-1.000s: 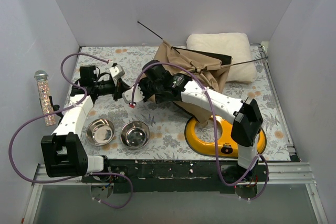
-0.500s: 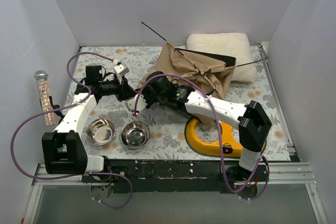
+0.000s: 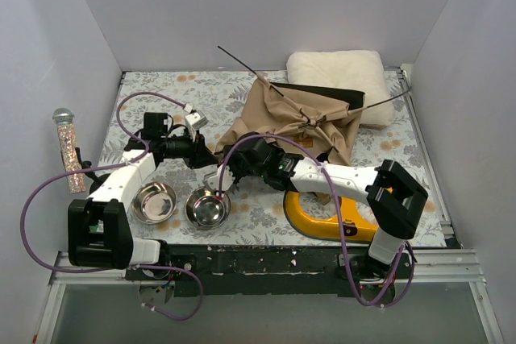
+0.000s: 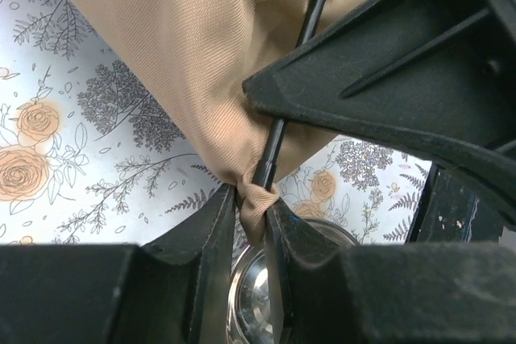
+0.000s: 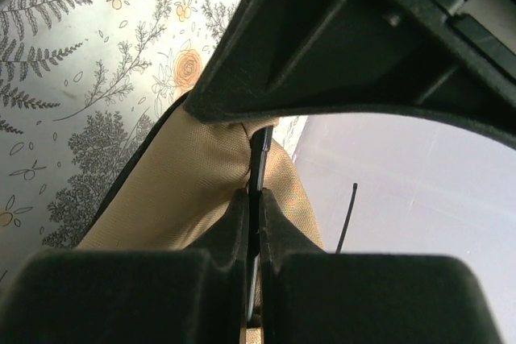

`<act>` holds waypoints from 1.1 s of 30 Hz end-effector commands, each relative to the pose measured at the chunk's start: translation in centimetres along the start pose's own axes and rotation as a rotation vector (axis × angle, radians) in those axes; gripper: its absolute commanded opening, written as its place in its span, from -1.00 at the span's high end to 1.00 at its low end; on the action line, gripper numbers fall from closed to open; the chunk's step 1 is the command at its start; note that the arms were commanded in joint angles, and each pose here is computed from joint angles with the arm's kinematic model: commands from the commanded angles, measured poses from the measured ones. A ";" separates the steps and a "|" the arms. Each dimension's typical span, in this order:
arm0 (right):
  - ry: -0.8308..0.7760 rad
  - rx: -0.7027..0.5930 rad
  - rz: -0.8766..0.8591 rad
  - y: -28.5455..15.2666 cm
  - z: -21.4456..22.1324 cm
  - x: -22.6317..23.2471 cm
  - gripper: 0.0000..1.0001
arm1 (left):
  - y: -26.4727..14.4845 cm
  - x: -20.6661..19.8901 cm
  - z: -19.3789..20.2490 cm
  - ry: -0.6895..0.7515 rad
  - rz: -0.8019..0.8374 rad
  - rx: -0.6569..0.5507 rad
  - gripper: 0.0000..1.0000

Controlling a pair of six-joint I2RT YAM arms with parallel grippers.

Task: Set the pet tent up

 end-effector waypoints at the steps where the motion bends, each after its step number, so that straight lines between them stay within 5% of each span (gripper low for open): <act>1: -0.106 -0.174 0.039 1.1 -3.6 1.1 0.97 | 0.7 -2.3 -2.5 0.158 0.126 -0.066 0.57; 6: -0.145 -0.195 0.064 1.0 -4.3 2.2 0.97 | 1.4 -1.9 -2.2 0.116 0.126 -0.036 0.49; 10: -0.118 -0.174 0.076 1.2 -4.2 2.1 0.97 | 1.9 -1.6 -1.7 0.112 0.123 -0.033 0.64; 19: -0.084 -0.129 0.046 1.0 -3.3 3.0 0.97 | -0.4 -1.1 -3.3 0.126 0.061 -0.054 -0.03; 33: -0.080 -0.116 0.040 1.3 -2.9 3.0 0.97 | -3.1 -1.6 0.7 0.194 0.156 0.088 -0.01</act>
Point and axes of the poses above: each gripper's point midway between its finger pads, its own y axis out along the fingers, its own x axis along the line the jaws close on, z = x × y, the point moved 9 cm from there along -y, back along the fingers, and after that the axes turned 15 degrees about -y, right-handed, at the moved point
